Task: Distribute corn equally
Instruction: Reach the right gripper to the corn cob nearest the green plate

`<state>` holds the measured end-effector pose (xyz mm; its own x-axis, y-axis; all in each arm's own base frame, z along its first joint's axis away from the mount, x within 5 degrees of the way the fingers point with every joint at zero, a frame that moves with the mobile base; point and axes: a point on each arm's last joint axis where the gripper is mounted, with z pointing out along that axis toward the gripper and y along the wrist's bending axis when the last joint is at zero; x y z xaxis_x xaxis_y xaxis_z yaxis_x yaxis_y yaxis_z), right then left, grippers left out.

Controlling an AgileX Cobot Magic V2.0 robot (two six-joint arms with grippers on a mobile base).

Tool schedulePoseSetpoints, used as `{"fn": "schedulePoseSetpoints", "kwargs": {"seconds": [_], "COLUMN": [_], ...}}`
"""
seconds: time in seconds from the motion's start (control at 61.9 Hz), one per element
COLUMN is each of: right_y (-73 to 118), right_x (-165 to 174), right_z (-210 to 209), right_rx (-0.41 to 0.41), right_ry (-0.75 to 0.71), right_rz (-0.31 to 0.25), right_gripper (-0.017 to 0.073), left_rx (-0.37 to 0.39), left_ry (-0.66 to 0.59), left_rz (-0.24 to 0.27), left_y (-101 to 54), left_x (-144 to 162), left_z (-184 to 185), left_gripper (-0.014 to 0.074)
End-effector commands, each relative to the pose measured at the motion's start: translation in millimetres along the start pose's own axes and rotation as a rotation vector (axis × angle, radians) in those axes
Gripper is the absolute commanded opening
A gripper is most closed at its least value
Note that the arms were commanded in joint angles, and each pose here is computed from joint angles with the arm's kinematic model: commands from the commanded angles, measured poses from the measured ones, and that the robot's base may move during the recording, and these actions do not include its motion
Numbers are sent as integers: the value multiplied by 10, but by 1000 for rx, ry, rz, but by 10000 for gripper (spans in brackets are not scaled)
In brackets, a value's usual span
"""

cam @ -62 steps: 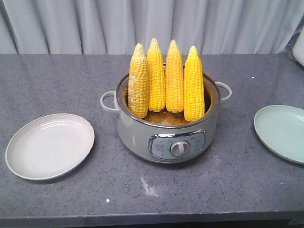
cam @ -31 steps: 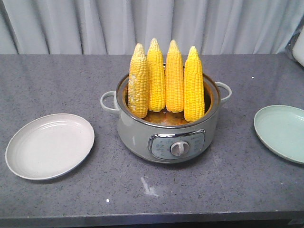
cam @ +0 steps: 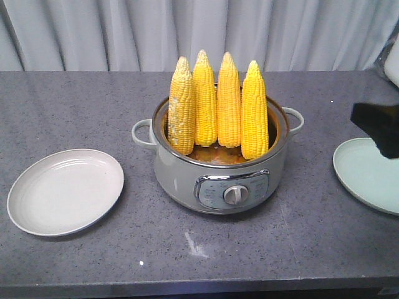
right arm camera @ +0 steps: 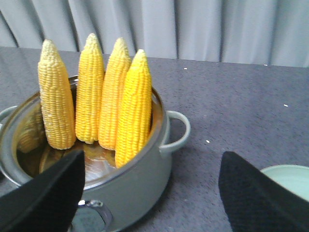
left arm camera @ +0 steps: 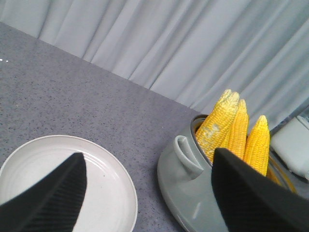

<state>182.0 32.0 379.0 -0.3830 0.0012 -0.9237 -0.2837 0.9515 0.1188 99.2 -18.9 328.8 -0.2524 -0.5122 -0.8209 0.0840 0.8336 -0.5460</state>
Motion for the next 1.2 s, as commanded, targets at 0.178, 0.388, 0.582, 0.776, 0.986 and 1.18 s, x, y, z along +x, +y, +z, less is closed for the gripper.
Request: {"fn": "schedulePoseSetpoints", "kwargs": {"seconds": [0.178,0.388,0.582,0.776,0.986,1.18], "right_y": [-55,9,-52,-61,-64,-104], "right_x": [-777,-1055,-1029,-843,-738,-672], "right_z": [788,1368,1746,2045,2218,2300], "right_rx": [-191,-281,-265,-268,-243,-223], "right_ry": [-26,20,70,131,151,170], "right_rz": [25,23,54,74,61,49], "right_gripper": [557,557,557,557,557,557], "left_rx": [35,35,37,37,37,37], "left_ry": [-75,-70,-47,-49,-48,-45], "left_rz": [7,7,7,7,7,7], "left_y": [-75,-75,-77,-76,-77,-77], "left_x": [-134,-130,-110,-111,-110,-108], "left_z": [-8,-7,-6,-6,-6,-6], "left_gripper": [513,513,513,513,513,513]}}
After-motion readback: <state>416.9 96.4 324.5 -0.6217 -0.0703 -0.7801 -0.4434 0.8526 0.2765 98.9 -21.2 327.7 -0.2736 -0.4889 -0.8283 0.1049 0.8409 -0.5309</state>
